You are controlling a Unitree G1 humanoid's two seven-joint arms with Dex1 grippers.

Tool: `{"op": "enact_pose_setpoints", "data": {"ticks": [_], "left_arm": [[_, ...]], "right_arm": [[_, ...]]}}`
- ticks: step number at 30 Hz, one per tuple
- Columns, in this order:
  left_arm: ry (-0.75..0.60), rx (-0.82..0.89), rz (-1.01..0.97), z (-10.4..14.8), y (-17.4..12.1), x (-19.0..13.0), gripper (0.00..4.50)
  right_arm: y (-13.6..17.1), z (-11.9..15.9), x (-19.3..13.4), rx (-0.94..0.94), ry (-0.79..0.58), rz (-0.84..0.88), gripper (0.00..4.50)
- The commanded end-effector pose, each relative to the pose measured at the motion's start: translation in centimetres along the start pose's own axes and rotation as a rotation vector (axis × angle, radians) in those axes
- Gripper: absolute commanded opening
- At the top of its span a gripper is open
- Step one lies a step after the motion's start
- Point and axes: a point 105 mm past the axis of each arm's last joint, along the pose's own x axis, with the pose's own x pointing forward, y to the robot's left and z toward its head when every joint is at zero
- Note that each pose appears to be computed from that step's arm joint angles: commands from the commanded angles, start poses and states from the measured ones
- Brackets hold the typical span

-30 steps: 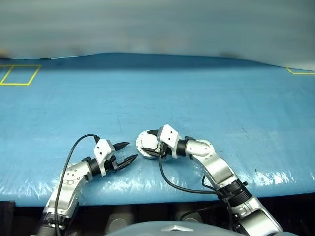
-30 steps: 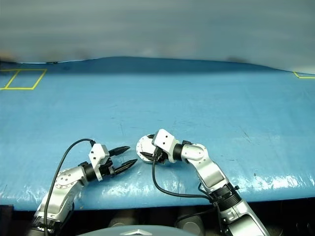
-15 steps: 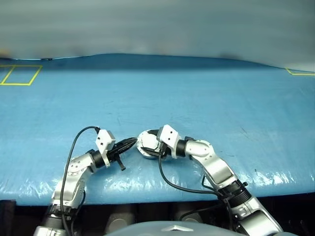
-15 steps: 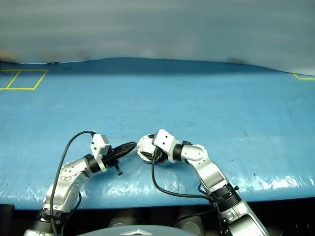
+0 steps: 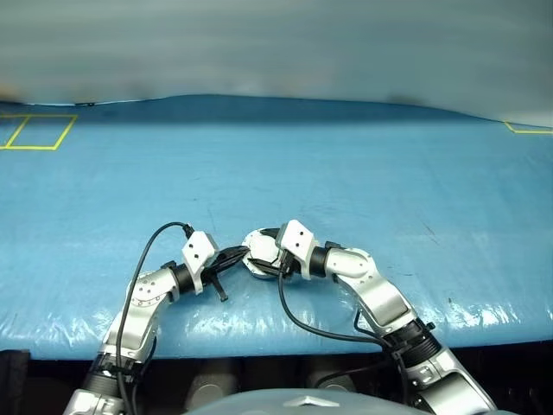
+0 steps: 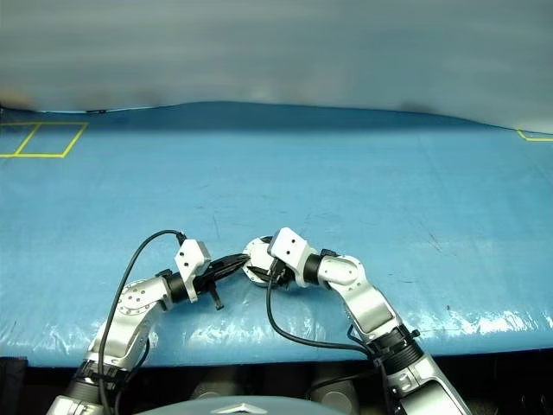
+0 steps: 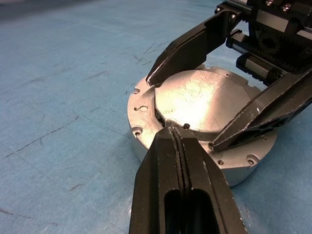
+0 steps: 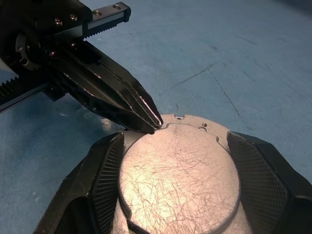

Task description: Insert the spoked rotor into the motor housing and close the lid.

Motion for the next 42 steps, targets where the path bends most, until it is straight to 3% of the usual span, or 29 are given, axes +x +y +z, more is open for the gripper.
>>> {"op": "enact_pose_setpoints", "data": {"ticks": [1,4,9,12,16,26,38,42], "left_arm": [[0.037,-0.023,-0.042,-1.1,-1.2,0.3,0.00],[0.034,-0.028,-0.051,-1.2,-1.4,0.3,0.00],[0.012,-0.038,-0.070,-0.9,-1.9,0.5,0.00],[0.004,-0.038,-0.074,-0.8,-2.1,0.7,0.00],[0.002,-0.035,-0.083,-0.8,-2.3,0.9,0.00],[0.001,-0.028,-0.080,-1.1,-2.4,0.9,0.00],[0.006,-0.028,-0.064,-1.4,-2.4,0.6,0.00],[0.007,-0.030,-0.062,-1.5,-2.4,0.5,0.00]], "right_arm": [[0.7,-1.6,-0.5,0.040,0.058,0.033,4.38],[0.3,0.5,-1.4,0.028,-0.033,-0.002,4.45],[-0.4,3.7,-3.5,0.186,-0.233,-0.057,4.45],[-1.9,3.0,-4.7,0.287,-0.239,-0.175,4.45],[-2.4,-0.5,-6.4,0.448,-0.089,-0.276,4.45],[0.8,-1.4,-7.5,0.903,-0.108,-0.117,4.45],[0.6,-3.0,-6.3,1.135,-0.095,-0.135,4.45],[0.6,-2.7,-6.1,1.146,-0.107,-0.126,3.49]]}}
